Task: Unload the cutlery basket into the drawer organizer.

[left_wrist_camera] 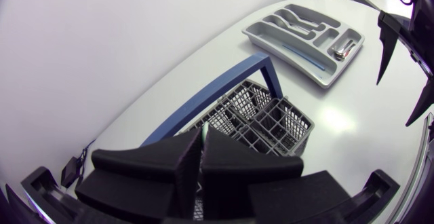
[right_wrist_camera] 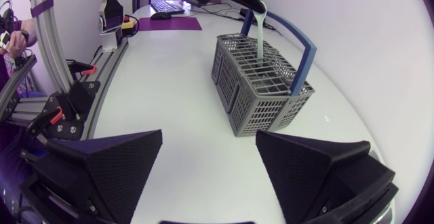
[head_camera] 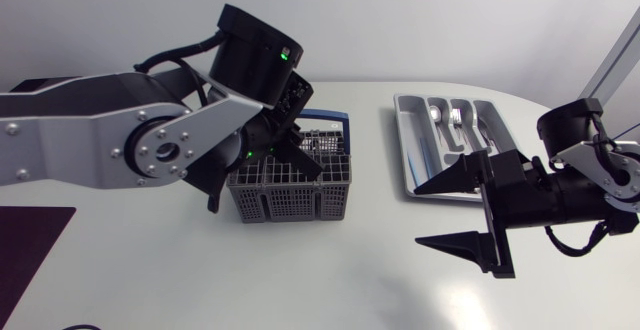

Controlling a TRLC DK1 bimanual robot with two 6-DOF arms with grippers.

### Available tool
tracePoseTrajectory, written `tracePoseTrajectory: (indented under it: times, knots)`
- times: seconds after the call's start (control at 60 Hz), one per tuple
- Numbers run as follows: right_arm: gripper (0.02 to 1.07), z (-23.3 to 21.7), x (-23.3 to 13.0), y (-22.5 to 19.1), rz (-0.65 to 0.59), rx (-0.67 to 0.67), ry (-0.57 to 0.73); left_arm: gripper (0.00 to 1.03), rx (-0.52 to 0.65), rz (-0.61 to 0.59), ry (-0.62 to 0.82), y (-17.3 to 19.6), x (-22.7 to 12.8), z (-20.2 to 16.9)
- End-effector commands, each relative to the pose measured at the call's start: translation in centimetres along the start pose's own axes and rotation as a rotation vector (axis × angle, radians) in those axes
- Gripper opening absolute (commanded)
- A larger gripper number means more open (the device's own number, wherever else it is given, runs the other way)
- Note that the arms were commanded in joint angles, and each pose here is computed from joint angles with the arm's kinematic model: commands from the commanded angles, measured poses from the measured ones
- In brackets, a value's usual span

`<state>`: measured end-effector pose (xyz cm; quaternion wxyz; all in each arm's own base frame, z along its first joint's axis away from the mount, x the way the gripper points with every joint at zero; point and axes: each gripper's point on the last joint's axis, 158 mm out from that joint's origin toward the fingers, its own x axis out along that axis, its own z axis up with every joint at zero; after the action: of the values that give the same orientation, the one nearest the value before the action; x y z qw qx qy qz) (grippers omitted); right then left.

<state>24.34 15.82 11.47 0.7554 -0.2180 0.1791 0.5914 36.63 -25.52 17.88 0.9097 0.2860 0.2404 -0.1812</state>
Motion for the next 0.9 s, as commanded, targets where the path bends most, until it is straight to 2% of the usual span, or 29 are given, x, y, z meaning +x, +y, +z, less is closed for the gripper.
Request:
tracePoseTrajectory:
  times: [0.0, 0.233, 0.617, 0.7, 0.883]
  knots:
    - [1.01, 0.1, 0.2, 0.7, 0.000, 0.029, -0.006, 0.15, 0.029, -0.005, -0.023, -0.8, -1.0, -0.2]
    - [1.01, 1.5, 0.1, 0.9, -0.031, 0.024, -0.037, 0.15, 0.067, 0.006, -0.065, -1.1, -2.2, 0.1]
    - [1.01, 5.6, 0.5, 0.5, -0.199, -0.002, -0.117, 0.15, -0.005, 0.012, -0.150, 1.0, -5.5, 3.3]
    - [1.01, 6.5, 0.6, 0.5, -0.226, -0.013, -0.127, 0.15, -0.049, -0.028, -0.160, 0.6, -5.9, 3.8]
    - [0.98, 7.9, 1.4, 0.8, -0.264, -0.042, -0.114, 0.15, -0.171, -0.217, -0.118, -1.5, -4.8, 3.7]
